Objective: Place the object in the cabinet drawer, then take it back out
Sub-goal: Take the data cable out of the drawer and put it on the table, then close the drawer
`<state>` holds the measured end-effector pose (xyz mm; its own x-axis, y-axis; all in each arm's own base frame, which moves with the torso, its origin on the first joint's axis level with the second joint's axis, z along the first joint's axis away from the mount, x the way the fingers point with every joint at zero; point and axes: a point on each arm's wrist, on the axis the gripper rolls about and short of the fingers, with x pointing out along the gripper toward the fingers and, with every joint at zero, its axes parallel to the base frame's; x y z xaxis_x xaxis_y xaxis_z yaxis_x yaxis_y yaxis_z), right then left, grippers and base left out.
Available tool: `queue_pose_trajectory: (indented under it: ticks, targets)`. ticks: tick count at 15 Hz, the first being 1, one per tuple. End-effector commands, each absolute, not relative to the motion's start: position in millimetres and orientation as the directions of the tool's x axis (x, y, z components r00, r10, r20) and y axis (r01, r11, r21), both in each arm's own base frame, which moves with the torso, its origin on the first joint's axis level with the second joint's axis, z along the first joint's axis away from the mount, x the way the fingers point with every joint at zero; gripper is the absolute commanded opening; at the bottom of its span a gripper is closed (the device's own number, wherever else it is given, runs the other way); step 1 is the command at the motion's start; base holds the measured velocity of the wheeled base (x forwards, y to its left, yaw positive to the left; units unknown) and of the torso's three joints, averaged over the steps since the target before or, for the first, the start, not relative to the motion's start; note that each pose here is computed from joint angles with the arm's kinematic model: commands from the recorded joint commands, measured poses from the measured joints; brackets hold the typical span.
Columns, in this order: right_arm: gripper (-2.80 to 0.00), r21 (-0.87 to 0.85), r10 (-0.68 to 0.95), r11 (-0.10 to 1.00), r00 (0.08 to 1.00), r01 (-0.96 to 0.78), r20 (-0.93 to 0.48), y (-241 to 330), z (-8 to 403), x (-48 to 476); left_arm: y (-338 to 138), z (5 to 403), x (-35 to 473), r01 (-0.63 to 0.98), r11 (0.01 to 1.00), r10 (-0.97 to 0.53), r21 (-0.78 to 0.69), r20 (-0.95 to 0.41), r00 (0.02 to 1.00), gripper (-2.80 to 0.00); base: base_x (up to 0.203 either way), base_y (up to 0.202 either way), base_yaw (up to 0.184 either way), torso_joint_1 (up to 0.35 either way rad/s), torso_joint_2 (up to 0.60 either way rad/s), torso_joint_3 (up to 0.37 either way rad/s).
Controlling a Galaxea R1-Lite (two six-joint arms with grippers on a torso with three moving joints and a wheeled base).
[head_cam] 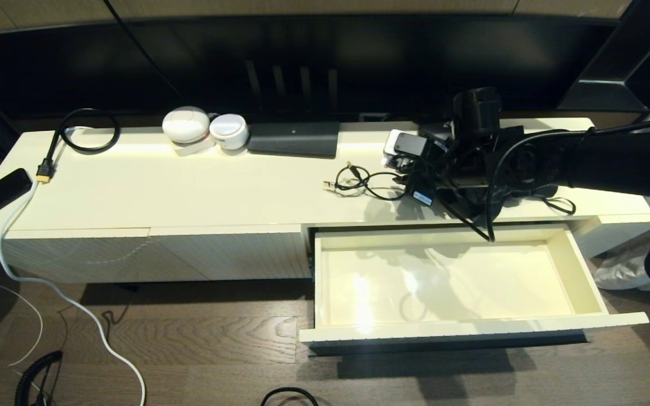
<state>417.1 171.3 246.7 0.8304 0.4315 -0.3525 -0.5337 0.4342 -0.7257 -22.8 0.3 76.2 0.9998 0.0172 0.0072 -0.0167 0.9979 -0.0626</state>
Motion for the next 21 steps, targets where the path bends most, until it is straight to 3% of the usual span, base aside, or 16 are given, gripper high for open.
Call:
queue_pose_trajectory:
  ticks: [1, 5, 8, 16, 17, 21]
  targets:
    - [0.00, -0.725, 0.436, 0.425, 0.825, -0.541, -0.360, 174.7, 242.1, 418.6, 0.3, 76.3, -22.8, -0.018, 0.998, 0.018, -0.063, 0.008, 1.000, -2.80, 0.000, 0.000, 0.000, 0.000, 0.00, 0.000]
    - [0.00, -0.729, 0.443, 0.427, 0.827, -0.535, -0.347, 174.4, 250.7, 411.7, 0.4, 76.3, -22.8, -0.016, 0.998, 0.017, -0.063, 0.008, 1.000, -2.80, 0.000, 0.000, 0.000, 0.000, 0.00, 0.000]
    - [0.00, -0.737, 0.449, 0.435, 0.834, -0.517, -0.321, 159.5, 283.3, 378.7, 0.4, 76.3, -22.8, -0.018, 0.998, 0.018, -0.063, 0.008, 1.000, -2.80, 0.000, 0.000, 0.000, 0.000, 0.00, 0.000]
    - [0.00, -0.619, 0.399, 0.363, 0.717, -0.696, -0.572, 102.5, 255.7, 242.8, 0.4, 76.4, -22.8, -0.016, 0.998, 0.017, -0.063, 0.009, 1.000, -2.80, 0.000, 0.000, 0.000, 0.000, 0.00, 0.000]
    - [-2.80, -0.611, 0.397, 0.354, 0.705, -0.708, -0.587, 97.3, 250.6, 226.7, 0.3, 76.3, -22.8, -0.018, 0.998, 0.018, -0.063, 0.008, 1.000, -2.80, 0.000, 0.000, 0.000, 0.000, 0.00, 0.000]
    - [-2.80, -0.583, 0.397, 0.322, 0.665, -0.746, -0.632, 81.8, 228.6, 178.5, 0.3, 76.3, -22.8, -0.018, 0.998, 0.018, -0.063, 0.008, 1.000, -2.80, 0.000, 0.000, 0.000, 0.000, 0.00, 0.000]
